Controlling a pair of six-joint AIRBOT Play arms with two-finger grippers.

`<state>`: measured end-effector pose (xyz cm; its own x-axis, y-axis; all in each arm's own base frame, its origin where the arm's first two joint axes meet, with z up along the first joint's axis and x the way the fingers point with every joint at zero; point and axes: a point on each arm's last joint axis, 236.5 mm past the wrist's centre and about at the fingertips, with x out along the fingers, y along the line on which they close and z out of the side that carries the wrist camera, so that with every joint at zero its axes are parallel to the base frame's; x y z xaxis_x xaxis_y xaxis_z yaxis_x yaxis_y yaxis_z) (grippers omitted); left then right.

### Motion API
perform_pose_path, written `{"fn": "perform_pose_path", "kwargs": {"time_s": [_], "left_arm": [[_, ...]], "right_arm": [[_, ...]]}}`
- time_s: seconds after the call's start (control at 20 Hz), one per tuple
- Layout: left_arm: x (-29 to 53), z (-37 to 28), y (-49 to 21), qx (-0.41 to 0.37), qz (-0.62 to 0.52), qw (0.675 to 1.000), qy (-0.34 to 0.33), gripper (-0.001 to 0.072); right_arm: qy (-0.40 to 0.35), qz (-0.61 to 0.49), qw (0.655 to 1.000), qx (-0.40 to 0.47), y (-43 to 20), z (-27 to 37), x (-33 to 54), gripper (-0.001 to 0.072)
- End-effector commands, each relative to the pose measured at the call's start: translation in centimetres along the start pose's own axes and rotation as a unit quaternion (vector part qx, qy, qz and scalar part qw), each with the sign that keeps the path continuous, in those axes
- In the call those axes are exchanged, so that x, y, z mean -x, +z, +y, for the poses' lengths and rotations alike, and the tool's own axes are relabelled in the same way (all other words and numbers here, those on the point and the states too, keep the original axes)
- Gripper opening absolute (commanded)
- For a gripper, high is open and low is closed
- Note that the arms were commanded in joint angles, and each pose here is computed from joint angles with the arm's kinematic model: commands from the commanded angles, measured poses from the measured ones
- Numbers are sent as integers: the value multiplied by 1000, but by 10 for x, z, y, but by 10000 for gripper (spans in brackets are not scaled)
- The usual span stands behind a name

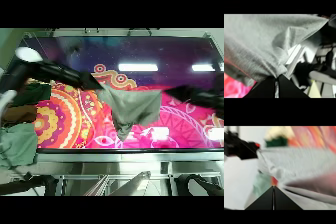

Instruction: Fold the shirts.

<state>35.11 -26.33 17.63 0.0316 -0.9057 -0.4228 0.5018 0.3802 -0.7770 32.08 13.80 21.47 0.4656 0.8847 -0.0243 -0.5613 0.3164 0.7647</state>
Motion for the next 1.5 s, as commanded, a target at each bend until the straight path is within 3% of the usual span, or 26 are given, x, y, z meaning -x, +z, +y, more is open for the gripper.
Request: {"fn": "perform_pose_path", "kwargs": {"time_s": [0.0, 0.15, 0.3, 0.45, 0.75, 0.8, 0.85, 0.9, 1.0, 1.1, 1.25, 1.45], "left_arm": [[80, -126, 28, -126, -142, 978, -88, 9], [129, -194, 24, -224, -237, 944, -55, 17], [145, -202, 18, -266, -268, 926, 19, 18], [123, -154, 12, -222, -207, 950, 71, 18], [3, -59, -3, -129, -23, 991, 20, 19], [-14, -41, -6, -109, 0, 994, 16, 180], [-27, -21, -8, -85, 15, 996, 14, 511], [-33, -3, -7, -59, 21, 998, 15, 716], [-28, 38, -10, -4, 35, 999, 22, 710], [-6, 76, -33, 56, 81, 994, 45, 709], [30, 136, -99, 167, 173, 959, 148, 709], [46, 167, -196, 252, 224, 919, 207, 710]], "right_arm": [[144, -143, 963, 179, 54, 169, 42, 9], [85, -203, 917, 332, 61, 244, 53, 8], [-47, -214, 900, 377, 76, 221, 55, 9], [-111, -139, 939, 294, 72, 140, 40, 9], [-89, 51, 990, 98, -20, 5, -33, 11], [-86, 76, 991, 68, -37, -13, -43, 81], [-88, 100, 990, 44, -51, -29, -50, 310], [-93, 123, 988, 23, -64, -45, -56, 407], [-111, 176, 978, -19, -95, -79, -64, 426], [-121, 231, 964, -56, -129, -102, -68, 539], [-111, 287, 947, -96, -173, -115, -84, 539], [-125, 342, 923, -127, -234, -139, -110, 540]]}}
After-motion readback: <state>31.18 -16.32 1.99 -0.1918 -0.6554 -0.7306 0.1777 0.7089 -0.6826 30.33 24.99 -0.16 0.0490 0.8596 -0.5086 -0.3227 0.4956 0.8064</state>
